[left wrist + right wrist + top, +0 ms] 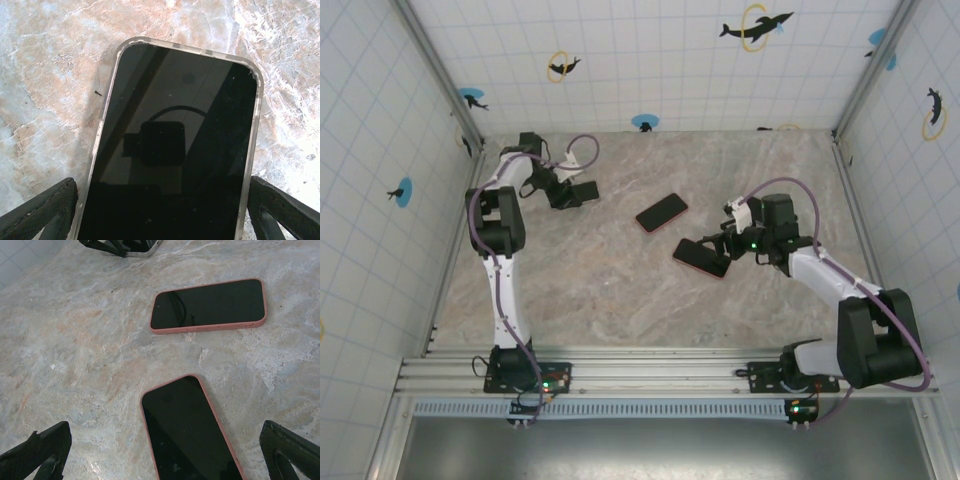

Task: Take the phone out of the phone case

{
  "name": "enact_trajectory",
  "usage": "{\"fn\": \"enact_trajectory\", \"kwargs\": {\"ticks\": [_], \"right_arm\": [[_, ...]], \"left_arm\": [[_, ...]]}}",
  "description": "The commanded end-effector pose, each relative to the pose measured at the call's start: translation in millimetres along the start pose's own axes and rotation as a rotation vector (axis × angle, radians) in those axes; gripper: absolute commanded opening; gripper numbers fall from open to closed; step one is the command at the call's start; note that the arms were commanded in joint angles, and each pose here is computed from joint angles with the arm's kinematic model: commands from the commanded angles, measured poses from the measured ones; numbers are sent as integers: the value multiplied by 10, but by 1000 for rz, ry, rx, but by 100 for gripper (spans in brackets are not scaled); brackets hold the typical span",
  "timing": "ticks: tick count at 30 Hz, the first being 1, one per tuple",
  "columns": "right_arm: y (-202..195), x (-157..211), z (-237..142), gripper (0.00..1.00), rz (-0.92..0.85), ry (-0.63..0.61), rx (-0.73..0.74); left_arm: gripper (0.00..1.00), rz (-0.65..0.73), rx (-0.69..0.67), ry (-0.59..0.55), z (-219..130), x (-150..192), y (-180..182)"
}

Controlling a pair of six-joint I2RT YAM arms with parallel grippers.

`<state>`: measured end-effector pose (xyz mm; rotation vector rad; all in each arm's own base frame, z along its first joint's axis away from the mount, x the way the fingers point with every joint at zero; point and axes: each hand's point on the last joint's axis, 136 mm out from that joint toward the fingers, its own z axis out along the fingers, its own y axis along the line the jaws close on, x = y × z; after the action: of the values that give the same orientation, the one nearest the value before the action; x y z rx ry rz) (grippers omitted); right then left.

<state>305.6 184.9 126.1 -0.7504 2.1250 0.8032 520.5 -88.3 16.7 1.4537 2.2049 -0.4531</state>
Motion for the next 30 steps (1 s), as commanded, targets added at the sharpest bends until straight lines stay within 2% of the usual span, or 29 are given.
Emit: {"fn": "enact_trajectory", "kwargs": {"ticks": [1, 5, 9, 12, 14, 16, 17, 24, 29, 30], "right_arm": [[52, -7, -15, 99, -14, 5, -14], [48, -1, -7, 99, -14, 5, -15], [46, -7, -5, 99, -11, 2, -15], [43, 4, -2, 99, -11, 2, -15], [49, 9, 5, 99, -7, 3, -21], [51, 6, 13, 99, -4, 3, -25], [52, 6, 17, 99, -2, 2, -27], [88, -62, 29, 99, 31, -39, -59], [116, -218, -8, 99, 73, -129, -92], [127, -242, -17, 99, 83, -145, -102]], "left_arm": [[86, -6, 52, 146, 259, 328, -205], [84, -4, 48, 176, 324, 404, -217], [82, 16, 36, 274, 436, 589, -251], [80, 11, 43, 294, 477, 644, -279], [76, 6, 48, 294, 475, 658, -286], [66, 8, 51, 289, 473, 634, -299], [62, 10, 48, 278, 457, 589, -296], [55, 27, 2, 163, 203, 169, -223], [53, 43, -23, 63, -36, -181, -219], [52, 56, -46, 34, -182, -309, -213]]}}
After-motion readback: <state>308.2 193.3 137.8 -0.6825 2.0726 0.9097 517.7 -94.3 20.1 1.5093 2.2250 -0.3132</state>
